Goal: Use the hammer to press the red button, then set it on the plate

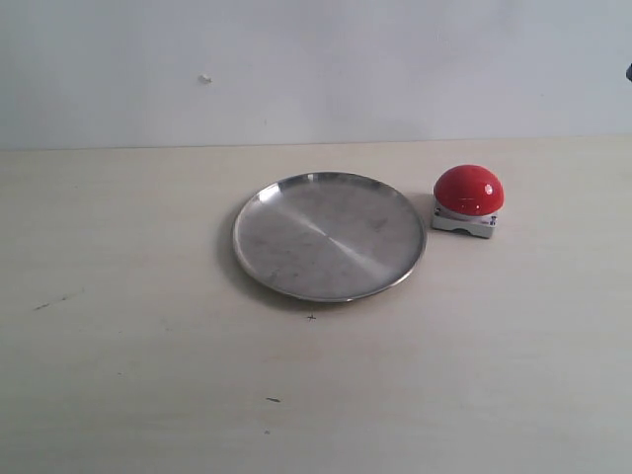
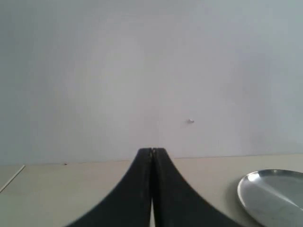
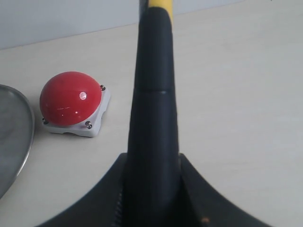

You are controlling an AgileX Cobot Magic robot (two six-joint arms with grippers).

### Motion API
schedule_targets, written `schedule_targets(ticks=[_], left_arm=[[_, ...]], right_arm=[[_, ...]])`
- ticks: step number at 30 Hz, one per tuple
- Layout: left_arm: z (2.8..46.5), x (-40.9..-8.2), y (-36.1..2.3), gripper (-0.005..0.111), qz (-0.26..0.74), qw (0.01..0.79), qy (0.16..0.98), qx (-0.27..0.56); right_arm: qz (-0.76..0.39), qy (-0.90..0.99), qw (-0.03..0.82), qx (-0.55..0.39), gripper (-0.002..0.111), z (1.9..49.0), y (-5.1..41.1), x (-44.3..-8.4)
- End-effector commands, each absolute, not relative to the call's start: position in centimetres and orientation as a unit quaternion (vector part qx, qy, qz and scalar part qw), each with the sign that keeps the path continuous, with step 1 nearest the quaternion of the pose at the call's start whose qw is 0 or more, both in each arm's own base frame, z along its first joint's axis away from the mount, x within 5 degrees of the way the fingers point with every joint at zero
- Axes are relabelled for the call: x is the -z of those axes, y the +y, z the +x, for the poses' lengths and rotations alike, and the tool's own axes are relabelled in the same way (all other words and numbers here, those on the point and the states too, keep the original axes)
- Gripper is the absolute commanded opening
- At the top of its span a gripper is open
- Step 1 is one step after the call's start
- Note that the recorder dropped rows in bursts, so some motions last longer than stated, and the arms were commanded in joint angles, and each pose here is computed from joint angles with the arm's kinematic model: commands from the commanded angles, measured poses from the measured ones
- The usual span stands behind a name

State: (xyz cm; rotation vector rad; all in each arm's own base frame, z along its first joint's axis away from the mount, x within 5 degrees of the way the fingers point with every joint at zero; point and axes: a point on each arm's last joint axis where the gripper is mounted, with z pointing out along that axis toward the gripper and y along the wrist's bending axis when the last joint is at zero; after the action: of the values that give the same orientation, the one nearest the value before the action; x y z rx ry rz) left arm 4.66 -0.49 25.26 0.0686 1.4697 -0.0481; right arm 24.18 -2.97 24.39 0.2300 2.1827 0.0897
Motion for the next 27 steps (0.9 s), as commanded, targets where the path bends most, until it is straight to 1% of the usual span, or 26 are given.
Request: schedule_targets(ticks=[1,16,27], left_arm=[[4.7,-24.9,-0.5,0.0,0.036,0.733,0.679,0.02],[4.6,-23.6,-0.8,0.0,0.05,0.68,0.73,0.029],[4.6,-23.5,-0.8,0.0,0.05,0.679,0.732,0.029]], right_arm=[[0.102,0.868,0.486,-0.015,0.0,24.3,-3.5,-25.5],[0.102,0.868,0.486,-0.015,0.0,24.3,-3.5,-25.5],[0.118,0.865,0.487,-0.025,0.0,24.3,-3.5,-25.5]])
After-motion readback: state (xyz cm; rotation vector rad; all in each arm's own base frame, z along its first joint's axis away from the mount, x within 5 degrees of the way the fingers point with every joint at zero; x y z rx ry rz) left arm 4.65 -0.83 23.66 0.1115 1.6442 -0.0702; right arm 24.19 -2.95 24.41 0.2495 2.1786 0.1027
